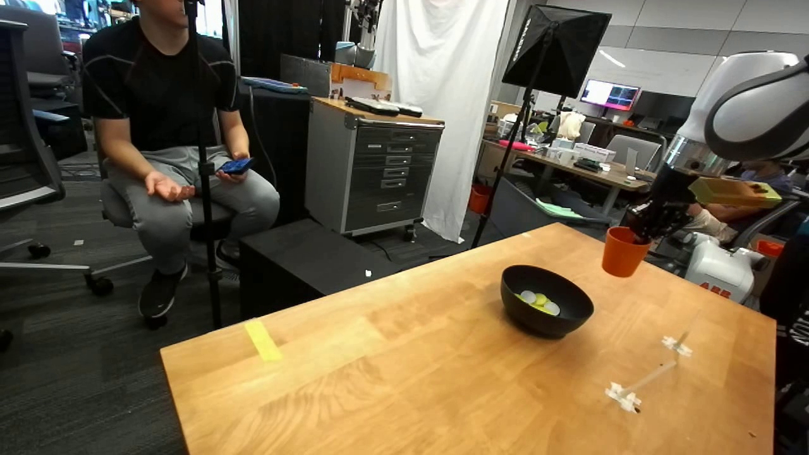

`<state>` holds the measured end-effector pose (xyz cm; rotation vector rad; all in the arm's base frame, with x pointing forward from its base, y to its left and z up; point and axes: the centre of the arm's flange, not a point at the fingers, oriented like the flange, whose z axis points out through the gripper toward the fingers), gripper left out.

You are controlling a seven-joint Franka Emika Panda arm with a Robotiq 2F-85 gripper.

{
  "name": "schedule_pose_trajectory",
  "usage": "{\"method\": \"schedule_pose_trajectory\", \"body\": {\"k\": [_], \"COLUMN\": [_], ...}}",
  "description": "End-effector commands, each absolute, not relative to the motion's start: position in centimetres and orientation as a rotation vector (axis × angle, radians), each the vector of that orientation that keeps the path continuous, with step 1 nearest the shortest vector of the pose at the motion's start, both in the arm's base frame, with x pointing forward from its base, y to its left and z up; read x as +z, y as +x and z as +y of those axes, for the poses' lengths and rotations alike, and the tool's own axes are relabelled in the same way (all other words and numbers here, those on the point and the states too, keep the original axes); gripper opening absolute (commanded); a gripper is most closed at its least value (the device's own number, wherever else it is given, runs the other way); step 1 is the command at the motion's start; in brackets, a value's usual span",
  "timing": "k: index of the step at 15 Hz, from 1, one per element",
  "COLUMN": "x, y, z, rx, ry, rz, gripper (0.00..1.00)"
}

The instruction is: Pour the contents in the orange cup into the black bowl

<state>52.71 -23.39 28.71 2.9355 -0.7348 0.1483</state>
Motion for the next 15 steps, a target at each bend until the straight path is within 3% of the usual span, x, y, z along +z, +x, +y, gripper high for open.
{"method": "schedule_pose_trajectory", "body": {"k": [1,15], "x": [29.4,25.2], "y": [54.2,60.9], "z": [-23.4,-24.9], "rx": [0.122,0.168], "ry": [2.933,2.794], "rz": [-0.75,-1.211], "gripper": [0.01,0.01]}}
